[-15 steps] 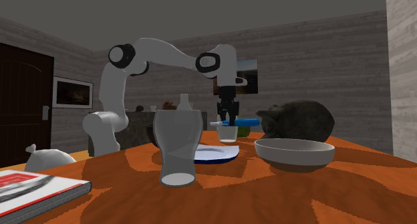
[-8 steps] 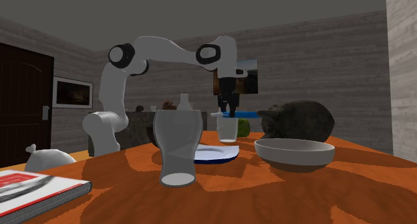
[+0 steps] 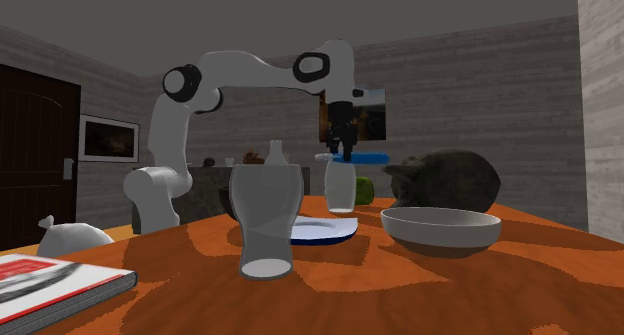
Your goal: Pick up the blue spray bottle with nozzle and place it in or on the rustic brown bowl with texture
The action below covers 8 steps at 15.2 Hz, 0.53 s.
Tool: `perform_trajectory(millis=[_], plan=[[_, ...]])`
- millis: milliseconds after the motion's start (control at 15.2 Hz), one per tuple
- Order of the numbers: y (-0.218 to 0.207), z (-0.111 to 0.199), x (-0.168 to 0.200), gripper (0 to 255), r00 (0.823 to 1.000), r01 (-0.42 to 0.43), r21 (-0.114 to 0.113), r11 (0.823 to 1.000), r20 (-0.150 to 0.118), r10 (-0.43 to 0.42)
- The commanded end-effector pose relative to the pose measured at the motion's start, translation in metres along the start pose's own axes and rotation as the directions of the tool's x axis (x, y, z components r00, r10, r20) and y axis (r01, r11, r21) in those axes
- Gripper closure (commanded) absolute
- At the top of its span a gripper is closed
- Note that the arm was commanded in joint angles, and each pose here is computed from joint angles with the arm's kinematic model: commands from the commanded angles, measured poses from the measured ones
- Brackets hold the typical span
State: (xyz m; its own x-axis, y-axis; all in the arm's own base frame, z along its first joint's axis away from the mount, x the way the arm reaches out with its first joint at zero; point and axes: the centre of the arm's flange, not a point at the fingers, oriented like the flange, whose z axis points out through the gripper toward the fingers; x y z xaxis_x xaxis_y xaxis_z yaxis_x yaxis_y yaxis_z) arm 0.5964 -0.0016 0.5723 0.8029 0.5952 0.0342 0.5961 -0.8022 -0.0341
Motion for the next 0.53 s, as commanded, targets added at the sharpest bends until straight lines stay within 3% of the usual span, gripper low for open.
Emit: perform_trajectory(millis=[0, 462], plan=[[-0.002, -0.005, -0.013, 255, 1.0, 0.0, 0.0, 1.0, 0.0, 0.0], [-0.022, -0.008, -0.103, 255, 1.0, 0.0, 0.0, 1.0, 0.0, 0.0]])
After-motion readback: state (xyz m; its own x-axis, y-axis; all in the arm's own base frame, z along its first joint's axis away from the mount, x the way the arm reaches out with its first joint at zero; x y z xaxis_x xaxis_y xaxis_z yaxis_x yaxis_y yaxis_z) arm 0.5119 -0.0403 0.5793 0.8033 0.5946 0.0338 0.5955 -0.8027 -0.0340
